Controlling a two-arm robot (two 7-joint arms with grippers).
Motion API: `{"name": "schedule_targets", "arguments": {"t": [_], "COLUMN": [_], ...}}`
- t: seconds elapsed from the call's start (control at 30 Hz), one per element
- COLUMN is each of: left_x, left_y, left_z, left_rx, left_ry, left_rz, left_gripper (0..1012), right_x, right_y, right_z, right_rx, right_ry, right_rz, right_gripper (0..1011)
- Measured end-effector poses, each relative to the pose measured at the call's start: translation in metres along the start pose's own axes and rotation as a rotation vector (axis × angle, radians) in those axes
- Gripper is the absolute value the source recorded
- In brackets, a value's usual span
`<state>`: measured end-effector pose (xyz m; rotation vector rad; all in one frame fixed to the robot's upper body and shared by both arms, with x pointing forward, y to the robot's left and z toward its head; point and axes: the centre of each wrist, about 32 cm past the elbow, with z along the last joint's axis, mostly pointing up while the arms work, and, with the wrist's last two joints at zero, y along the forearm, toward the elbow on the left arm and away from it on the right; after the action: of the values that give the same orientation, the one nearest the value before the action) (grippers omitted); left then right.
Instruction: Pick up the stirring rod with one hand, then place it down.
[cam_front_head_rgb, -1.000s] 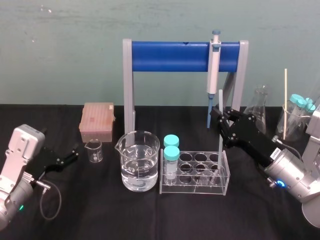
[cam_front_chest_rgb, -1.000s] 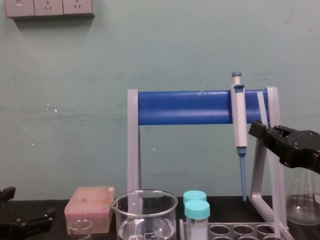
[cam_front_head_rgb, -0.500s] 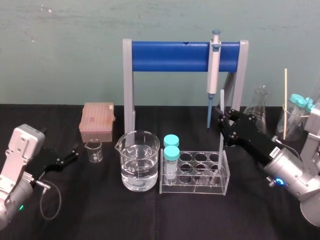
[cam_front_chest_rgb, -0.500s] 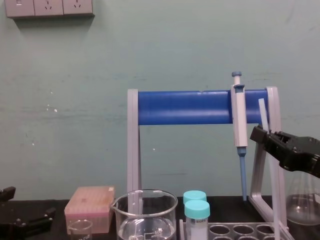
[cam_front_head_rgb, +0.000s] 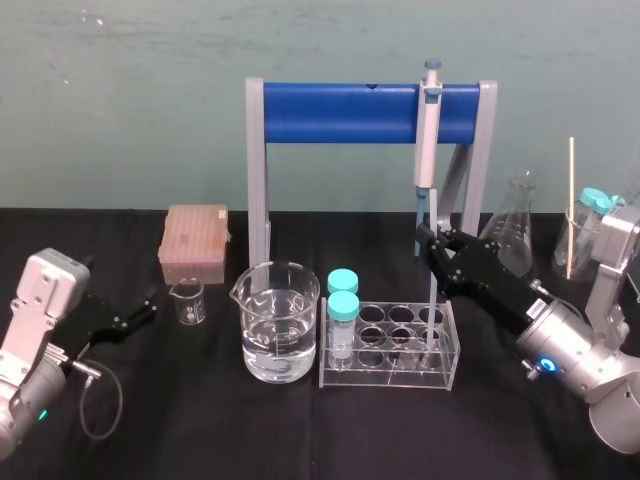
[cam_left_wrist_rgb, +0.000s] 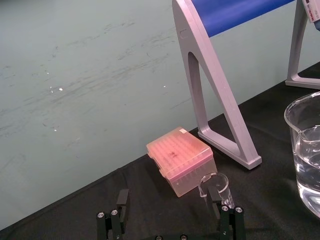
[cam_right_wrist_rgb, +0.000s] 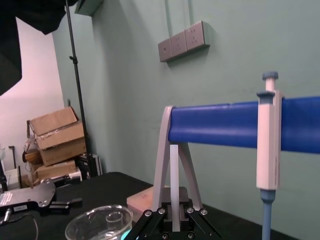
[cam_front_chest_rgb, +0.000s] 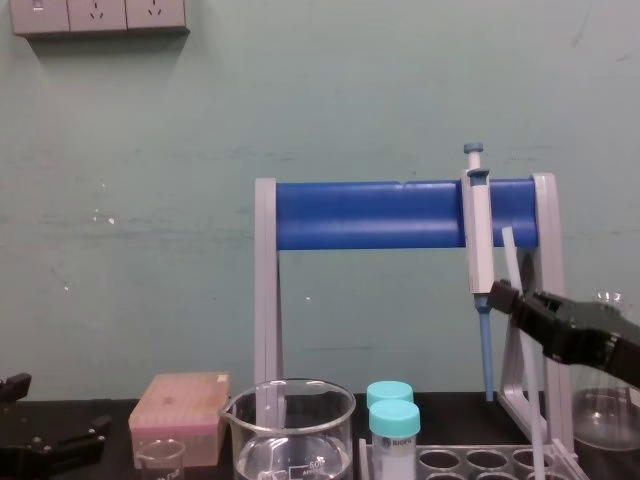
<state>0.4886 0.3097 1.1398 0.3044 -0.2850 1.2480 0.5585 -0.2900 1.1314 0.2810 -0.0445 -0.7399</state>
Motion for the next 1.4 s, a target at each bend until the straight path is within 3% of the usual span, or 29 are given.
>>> {"name": "schedule_targets", "arguments": {"t": [0.37, 0.77, 1.4], "left_x": [0.0, 0.0, 0.0], "left_y": [0.0, 0.0, 0.0], "left_z": [0.0, 0.0, 0.0], "left_rx": [0.0, 0.0, 0.0], "left_ry": [0.0, 0.0, 0.0], "left_rz": [0.0, 0.0, 0.0], "left_gripper": [1000, 1000, 1000], "right_x": [0.0031, 0.0045, 0.0057], "right_y": [0.0, 0.001, 0.001], "right_z": [-0.013, -0.019, -0.017], "right_rx": [-0.054, -0.101, -0.102], "right_ry": [0.04, 0.034, 0.007], "right_rz": [0.003, 0.015, 0.004], "right_gripper": [72, 72, 72]}}
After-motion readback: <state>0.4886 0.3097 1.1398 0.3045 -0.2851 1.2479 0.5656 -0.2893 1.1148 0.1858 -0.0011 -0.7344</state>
